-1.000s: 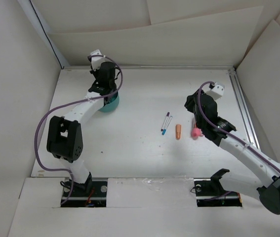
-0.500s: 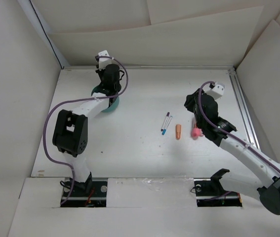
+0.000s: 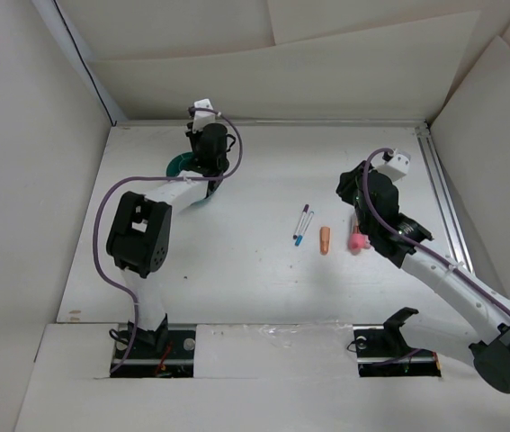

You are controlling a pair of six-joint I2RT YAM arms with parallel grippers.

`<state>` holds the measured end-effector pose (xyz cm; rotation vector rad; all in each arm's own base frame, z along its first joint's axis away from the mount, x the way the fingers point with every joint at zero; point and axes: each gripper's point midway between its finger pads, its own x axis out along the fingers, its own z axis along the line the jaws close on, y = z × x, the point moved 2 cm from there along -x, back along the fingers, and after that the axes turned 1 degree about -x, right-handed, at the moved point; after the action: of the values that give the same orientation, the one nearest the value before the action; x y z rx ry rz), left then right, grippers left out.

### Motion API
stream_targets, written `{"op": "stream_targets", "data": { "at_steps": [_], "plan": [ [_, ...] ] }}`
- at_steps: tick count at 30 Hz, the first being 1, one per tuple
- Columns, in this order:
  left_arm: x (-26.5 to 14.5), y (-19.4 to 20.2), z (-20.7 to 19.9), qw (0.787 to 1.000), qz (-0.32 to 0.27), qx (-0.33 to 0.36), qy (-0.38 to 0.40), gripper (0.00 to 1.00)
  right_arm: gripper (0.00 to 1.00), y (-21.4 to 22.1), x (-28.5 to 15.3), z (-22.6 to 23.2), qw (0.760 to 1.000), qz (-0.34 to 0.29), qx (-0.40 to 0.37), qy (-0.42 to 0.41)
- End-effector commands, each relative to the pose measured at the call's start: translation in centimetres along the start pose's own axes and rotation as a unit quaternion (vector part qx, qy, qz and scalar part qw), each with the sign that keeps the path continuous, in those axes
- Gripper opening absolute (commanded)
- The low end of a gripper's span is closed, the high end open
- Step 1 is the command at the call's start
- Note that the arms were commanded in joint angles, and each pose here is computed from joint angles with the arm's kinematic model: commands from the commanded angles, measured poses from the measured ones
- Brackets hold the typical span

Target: Sort the stationery into containers

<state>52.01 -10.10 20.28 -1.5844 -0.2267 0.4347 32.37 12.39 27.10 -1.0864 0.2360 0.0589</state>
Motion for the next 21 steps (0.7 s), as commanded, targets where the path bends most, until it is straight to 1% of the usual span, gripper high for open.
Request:
{"op": "stream_targets", "data": {
  "at_steps": [1,3,4,6,12,15,17,18,21],
  "plan": [
    [0.0,-1.7,-0.1,0.999,-0.028,-0.028,0.000,0.00,0.34,-1.5,-0.3,0.6,0.999,-0.023,0.018,-0.015],
    [-0.3,-1.4,-0.5,0.999,-0.028,-0.028,0.004,0.00,0.34,-1.5,-0.3,0.6,0.999,-0.023,0.018,-0.015],
    [-0.2,-0.6,-0.4,1.000,-0.022,-0.021,0.003,0.00,0.34,-1.5,-0.3,0.6,0.999,-0.023,0.018,-0.015],
    [-0.5,-0.6,-0.8,0.999,-0.028,-0.022,0.006,0.00,0.34,-1.5,-0.3,0.6,0.999,-0.023,0.018,-0.015],
    [-0.4,1.3,-0.9,1.000,-0.021,0.003,-0.002,0.00,0.34,-1.5,-0.3,0.6,0.999,-0.023,0.018,-0.015],
    [-0.3,1.8,-0.9,1.000,-0.018,0.006,-0.003,0.03,0.34,-1.5,-0.3,0.6,1.000,-0.023,0.014,-0.014],
    [-0.3,1.8,-0.8,1.000,-0.019,0.006,-0.009,0.11,0.34,-1.5,-0.3,0.6,1.000,-0.023,0.014,-0.014],
    [-0.3,1.8,-0.8,1.000,-0.019,0.006,-0.009,0.21,0.34,-1.5,-0.3,0.6,1.000,-0.023,0.014,-0.014],
    [-0.8,0.8,-1.0,1.000,-0.025,-0.001,-0.003,0.35,0.34,-1.2,-0.1,0.5,1.000,-0.020,0.011,-0.012]
  ]
}}
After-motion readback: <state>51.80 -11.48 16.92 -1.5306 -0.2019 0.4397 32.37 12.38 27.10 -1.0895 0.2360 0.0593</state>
